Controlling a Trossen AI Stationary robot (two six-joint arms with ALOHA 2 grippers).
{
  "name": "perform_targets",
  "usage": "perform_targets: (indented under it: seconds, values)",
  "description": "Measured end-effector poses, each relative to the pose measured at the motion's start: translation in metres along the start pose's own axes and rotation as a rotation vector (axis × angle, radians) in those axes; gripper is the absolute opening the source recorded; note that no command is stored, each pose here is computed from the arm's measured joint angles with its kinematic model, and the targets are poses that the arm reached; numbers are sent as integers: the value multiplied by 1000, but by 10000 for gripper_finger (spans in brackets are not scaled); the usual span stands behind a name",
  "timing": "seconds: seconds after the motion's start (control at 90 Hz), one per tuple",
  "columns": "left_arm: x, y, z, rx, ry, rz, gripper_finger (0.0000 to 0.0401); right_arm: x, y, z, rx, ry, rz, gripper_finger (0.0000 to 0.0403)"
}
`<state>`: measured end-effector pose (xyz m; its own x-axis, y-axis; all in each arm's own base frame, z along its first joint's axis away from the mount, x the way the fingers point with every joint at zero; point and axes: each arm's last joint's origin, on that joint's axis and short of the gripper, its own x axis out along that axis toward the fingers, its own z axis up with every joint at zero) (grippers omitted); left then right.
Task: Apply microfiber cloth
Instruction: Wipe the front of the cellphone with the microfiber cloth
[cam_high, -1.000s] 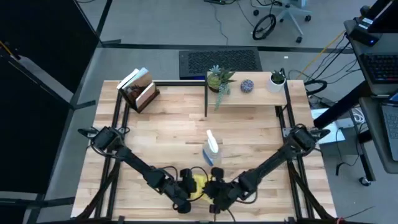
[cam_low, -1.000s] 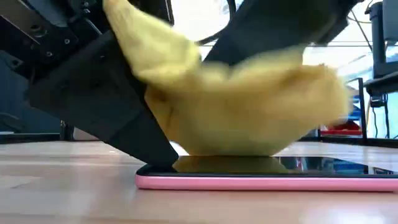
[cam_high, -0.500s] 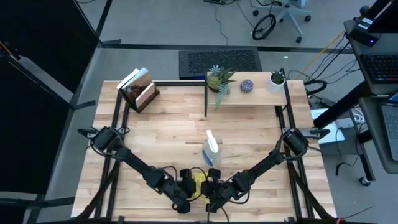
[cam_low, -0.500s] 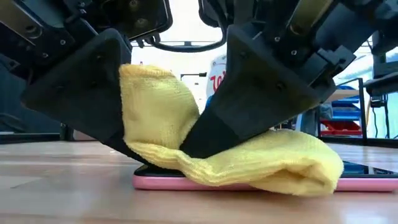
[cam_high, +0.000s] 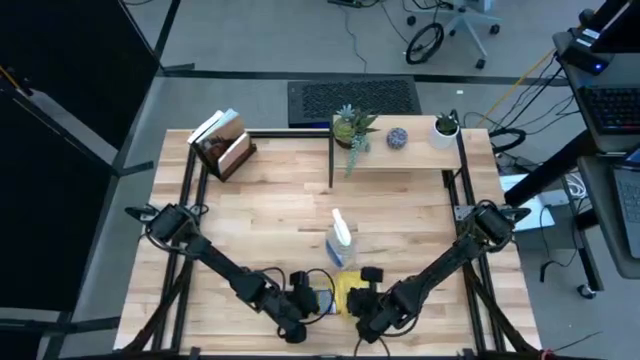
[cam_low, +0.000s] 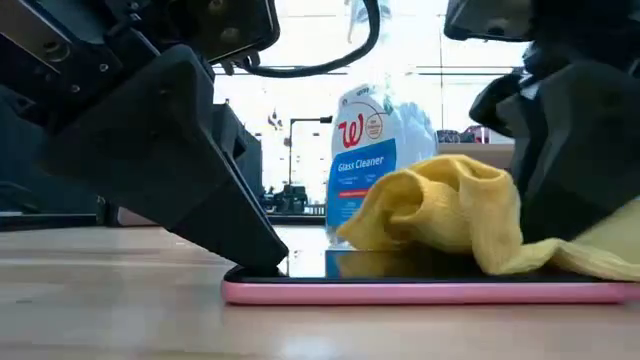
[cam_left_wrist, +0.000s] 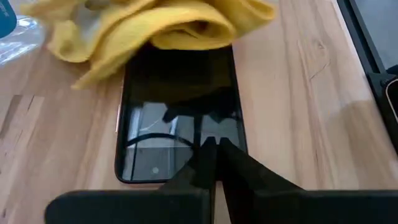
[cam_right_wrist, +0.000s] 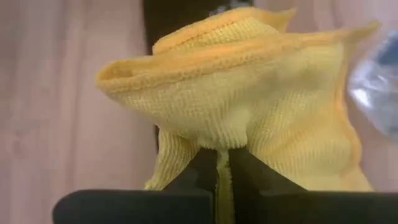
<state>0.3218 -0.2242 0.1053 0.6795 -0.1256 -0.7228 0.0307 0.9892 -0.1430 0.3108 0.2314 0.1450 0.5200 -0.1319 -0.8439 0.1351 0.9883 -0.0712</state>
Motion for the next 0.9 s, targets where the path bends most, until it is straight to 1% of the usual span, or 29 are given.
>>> perform_targets:
  seconds: [0.067,0.144,0.211,0.3,0.4,0.478,0.589,0.722,0.9]
  values:
    - [0,0,0,1,1,0,5,-2,3,13,34,-138,6,0]
    - [0,0,0,1,1,-2,5,0,7,29,61,-277,41,0]
    - [0,0,0,1,2,-2,5,10,9,38,71,-336,74,0]
    - [0,0,0,1,2,-2,5,28,6,40,82,-355,74,0]
    - [0,0,0,1,2,-2,5,44,4,41,104,-339,105,0]
    - [0,0,0,1,2,-2,5,59,5,36,121,-301,126,0]
    - [0,0,-1,2,4,-2,5,66,7,32,125,-276,145,0]
    - [0,0,-1,1,5,-3,5,64,10,26,124,-229,150,0]
    - [0,-1,0,0,2,-6,5,50,18,7,69,-110,131,0]
